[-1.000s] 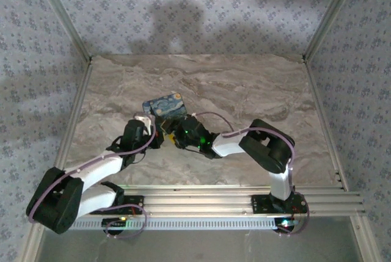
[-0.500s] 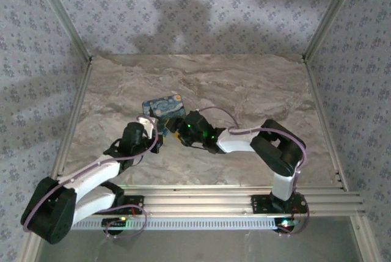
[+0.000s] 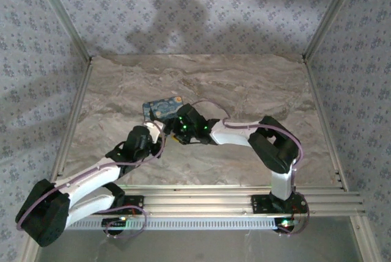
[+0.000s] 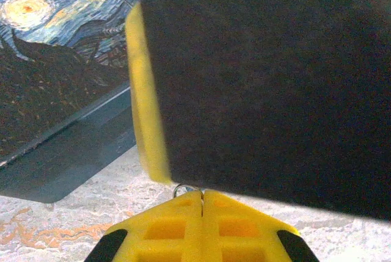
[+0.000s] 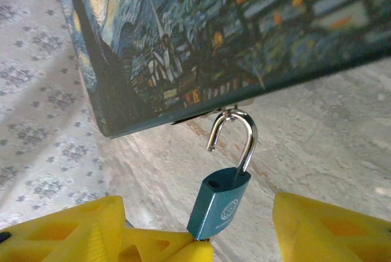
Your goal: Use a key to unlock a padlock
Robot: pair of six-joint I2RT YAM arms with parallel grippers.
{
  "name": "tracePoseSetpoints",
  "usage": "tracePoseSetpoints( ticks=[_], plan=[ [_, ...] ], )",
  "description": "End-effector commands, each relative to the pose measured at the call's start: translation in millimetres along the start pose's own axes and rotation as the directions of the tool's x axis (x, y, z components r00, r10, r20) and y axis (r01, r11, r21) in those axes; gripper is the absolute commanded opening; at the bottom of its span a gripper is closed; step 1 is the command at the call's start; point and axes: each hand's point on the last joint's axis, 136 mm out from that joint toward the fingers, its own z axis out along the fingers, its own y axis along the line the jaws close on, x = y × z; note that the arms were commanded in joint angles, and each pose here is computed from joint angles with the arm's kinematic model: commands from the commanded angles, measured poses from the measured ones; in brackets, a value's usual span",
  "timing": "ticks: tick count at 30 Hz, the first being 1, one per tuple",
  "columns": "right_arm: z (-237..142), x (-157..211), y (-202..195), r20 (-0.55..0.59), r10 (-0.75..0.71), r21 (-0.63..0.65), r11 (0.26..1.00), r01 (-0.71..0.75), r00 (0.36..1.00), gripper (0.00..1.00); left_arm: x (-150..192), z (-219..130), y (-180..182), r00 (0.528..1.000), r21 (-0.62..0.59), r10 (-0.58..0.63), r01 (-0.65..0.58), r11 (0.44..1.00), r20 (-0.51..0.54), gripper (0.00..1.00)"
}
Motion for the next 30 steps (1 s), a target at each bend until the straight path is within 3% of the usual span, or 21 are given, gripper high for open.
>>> tracePoseSetpoints(
  ticks=[1, 10, 30],
  plan=[
    [-12, 3, -17, -0.056, -0.071, 0.117, 0.99, 0.077, 0.996, 0.62, -7, -1, 1, 0.997, -0.035, 0.07, -0.069, 0.997, 0.014, 0.0],
    [-10, 2, -8, -0.113, -0.09, 0.112, 0.988, 0.103, 0.989, 0.49, -10, 0, -6, 0.991, -0.052, 0.129, -0.127, 0.99, 0.022, 0.0],
    [0, 13, -16, -0.184, -0.067, 0.15, 0.984, 0.095, 0.981, 0.45, -20, 0, -19, 0.975, -0.074, 0.217, -0.214, 0.974, 0.042, 0.0]
  ],
)
